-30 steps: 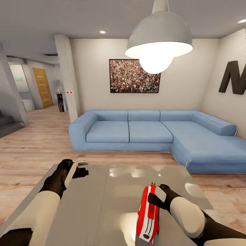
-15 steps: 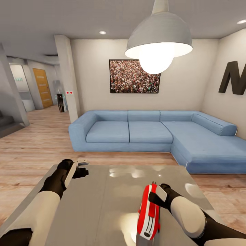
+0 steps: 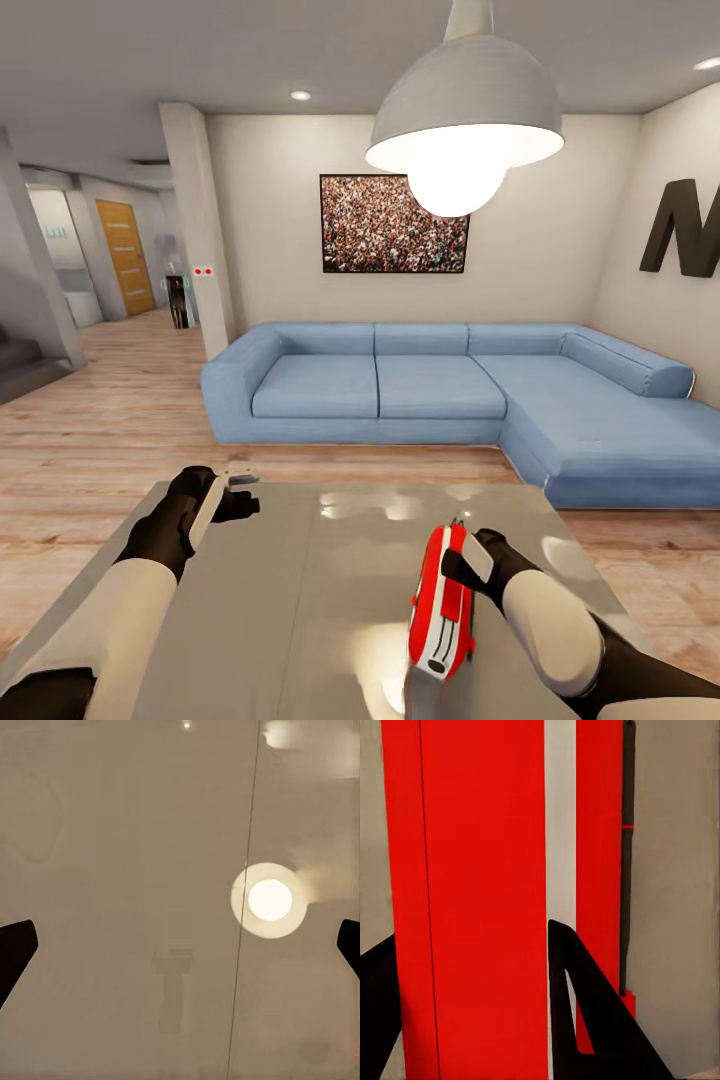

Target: Turn on the radio receiver that's on the table in the living room.

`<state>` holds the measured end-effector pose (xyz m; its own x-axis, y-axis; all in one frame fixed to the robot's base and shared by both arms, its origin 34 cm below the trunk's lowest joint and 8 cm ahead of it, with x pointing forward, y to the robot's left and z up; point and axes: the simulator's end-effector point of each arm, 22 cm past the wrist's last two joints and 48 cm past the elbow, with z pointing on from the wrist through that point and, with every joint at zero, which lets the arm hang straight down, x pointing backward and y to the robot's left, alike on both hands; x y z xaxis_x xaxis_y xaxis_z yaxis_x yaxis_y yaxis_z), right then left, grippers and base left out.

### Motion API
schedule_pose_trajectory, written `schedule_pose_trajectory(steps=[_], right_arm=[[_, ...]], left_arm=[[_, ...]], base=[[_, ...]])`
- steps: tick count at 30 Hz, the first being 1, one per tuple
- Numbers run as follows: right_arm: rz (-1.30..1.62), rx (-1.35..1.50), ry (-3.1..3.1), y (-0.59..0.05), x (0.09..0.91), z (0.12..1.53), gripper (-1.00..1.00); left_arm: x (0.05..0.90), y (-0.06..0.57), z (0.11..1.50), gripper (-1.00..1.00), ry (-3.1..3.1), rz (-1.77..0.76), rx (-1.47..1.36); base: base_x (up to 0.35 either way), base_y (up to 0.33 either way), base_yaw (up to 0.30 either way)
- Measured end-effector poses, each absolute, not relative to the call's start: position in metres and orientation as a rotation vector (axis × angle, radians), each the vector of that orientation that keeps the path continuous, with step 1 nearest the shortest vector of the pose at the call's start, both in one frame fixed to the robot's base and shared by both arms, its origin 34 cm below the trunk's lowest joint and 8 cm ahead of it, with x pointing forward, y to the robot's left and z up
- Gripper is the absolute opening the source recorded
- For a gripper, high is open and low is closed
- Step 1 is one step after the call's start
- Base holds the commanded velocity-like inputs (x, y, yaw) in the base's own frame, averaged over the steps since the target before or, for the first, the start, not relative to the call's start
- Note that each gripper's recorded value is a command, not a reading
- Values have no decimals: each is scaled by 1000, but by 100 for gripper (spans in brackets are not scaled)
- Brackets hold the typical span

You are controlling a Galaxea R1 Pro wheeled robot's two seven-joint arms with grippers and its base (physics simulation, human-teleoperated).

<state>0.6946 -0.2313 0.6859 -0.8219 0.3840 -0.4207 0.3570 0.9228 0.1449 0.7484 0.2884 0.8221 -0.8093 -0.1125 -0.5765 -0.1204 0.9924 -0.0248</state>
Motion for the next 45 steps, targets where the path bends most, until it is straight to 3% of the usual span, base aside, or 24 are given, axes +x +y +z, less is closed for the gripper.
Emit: schedule_pose_trajectory(steps=[26, 39, 45], right_arm=[[-155, 486, 2469, -325, 752, 824, -100], [-42, 371, 2442, -297, 773, 859, -100], [1, 309, 2434, -285, 778, 864, -100]], left_arm=[[749, 284, 822, 100, 2522, 10, -159], [750, 279, 824, 100, 2516, -4, -153], [755, 259, 829, 100, 2490, -123, -114]], base=[[0, 0, 0], [0, 0, 0], [0, 0, 0]])
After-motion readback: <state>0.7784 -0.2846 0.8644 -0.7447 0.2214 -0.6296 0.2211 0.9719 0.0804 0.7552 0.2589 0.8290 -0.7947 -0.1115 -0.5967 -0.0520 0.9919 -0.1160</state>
